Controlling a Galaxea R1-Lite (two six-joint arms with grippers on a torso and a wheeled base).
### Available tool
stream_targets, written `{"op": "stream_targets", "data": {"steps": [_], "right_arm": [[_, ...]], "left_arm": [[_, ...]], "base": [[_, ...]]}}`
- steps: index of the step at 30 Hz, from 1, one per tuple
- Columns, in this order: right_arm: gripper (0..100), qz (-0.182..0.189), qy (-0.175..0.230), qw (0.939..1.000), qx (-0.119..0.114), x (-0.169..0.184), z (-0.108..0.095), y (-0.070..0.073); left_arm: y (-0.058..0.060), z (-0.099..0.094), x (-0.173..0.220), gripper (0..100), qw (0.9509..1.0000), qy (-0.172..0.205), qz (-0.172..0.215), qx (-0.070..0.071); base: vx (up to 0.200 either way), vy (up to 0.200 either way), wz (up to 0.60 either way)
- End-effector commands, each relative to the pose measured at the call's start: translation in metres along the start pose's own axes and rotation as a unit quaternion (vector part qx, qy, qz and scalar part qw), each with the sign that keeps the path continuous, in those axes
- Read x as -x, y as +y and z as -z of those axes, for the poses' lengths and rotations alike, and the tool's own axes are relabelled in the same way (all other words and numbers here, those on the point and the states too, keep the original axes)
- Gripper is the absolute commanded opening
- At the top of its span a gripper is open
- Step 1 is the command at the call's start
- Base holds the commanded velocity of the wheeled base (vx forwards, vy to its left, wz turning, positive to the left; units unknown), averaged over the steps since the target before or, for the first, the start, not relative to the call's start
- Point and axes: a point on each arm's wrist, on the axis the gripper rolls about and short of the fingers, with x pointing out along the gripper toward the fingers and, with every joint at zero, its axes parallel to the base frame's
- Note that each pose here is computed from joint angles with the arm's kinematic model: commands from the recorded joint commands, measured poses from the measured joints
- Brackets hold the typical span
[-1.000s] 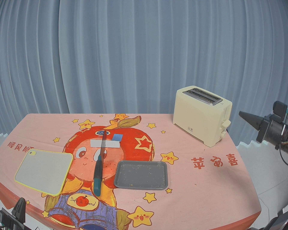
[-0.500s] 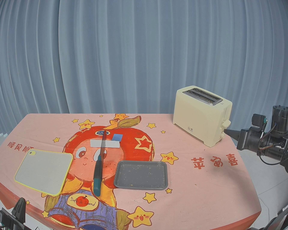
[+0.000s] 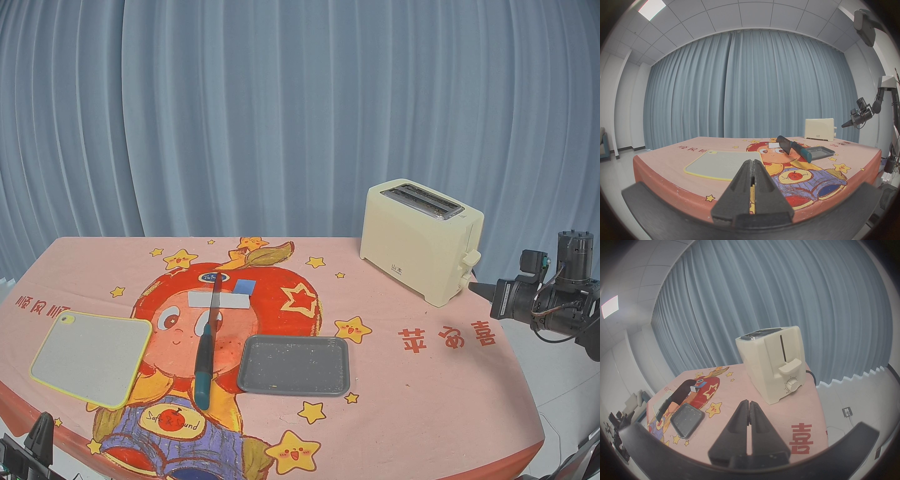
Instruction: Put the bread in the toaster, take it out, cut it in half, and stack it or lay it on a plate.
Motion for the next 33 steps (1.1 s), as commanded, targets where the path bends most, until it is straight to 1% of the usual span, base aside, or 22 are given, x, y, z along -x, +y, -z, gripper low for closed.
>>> {"op": "stream_targets", "data": {"steps": [1,4,6,7,13,14,17,21,23,24,26,27,28,31,33], "right_arm": [[0,0.02,0.011,0.9997,-0.007,-0.009,0.003,-0.007],[0,0.043,0.019,0.9988,-0.011,-0.017,0.007,-0.013],[0,0.048,0.021,0.9985,-0.012,-0.019,0.007,-0.014],[0,0.064,0.026,0.9975,-0.014,-0.024,0.009,-0.018],[0,0.073,0.029,0.9967,-0.02,-0.03,0.009,-0.025],[0,0.08,0.027,0.9962,-0.022,-0.032,0.007,-0.028],[0,0.088,0.024,0.9955,-0.023,-0.035,0.005,-0.03],[0,0.114,0.019,0.993,-0.024,-0.043,0.003,-0.034],[0,0.113,0.007,0.9933,-0.022,-0.047,0.002,-0.035],[0,0.113,0.007,0.9933,-0.022,-0.047,0.002,-0.035],[0,0.111,-0.02,0.9935,-0.019,-0.052,0.0,-0.036],[0,0.111,-0.024,0.9934,-0.018,-0.053,0.0,-0.037],[0,0.115,-0.039,0.9924,-0.016,-0.056,0.0,-0.038],[0,0.124,-0.052,0.9908,-0.015,-0.06,0.0,-0.04],[0,0.124,-0.055,0.9906,-0.015,-0.063,0.001,-0.04]], "left_arm": [[0.0,0.005,-0.001,0,1.0,0.004,0.0,0.0],[0.0,0.005,-0.001,0,1.0,0.004,0.0,0.0],[0.0,0.005,-0.001,0,1.0,0.004,0.0,0.0],[0.0,0.005,-0.001,0,1.0,0.004,0.0,0.0],[0.0,0.005,-0.001,0,1.0,0.004,0.0,0.0],[0.0,0.005,-0.001,0,1.0,0.004,0.0,0.0],[0.0,0.005,-0.001,0,1.0,0.004,0.0,0.0],[0.0,0.005,-0.001,0,1.0,0.004,0.0,0.0],[0.0,0.005,-0.001,0,1.0,0.004,0.0,0.0],[0.0,0.005,-0.001,0,1.0,0.004,0.0,0.0],[0.0,0.005,-0.001,0,1.0,0.004,0.0,0.0],[0.0,0.005,-0.001,0,1.0,0.004,0.0,0.0],[0.0,0.005,-0.001,0,1.0,0.004,0.0,0.0],[0.0,0.005,-0.001,0,1.0,0.004,0.0,0.0],[0.0,0.005,-0.001,0,1.0,0.004,0.0,0.0]], "base": [[0.0,0.0,0.0],[0.0,0.0,0.0],[0.0,0.0,0.0],[0.0,0.0,0.0],[0.0,0.0,0.0],[0.0,0.0,0.0],[0.0,0.0,0.0],[0.0,0.0,0.0],[0.0,0.0,0.0],[0.0,0.0,0.0],[0.0,0.0,0.0],[0.0,0.0,0.0],[0.0,0.0,0.0],[0.0,0.0,0.0],[0.0,0.0,0.0]]}}
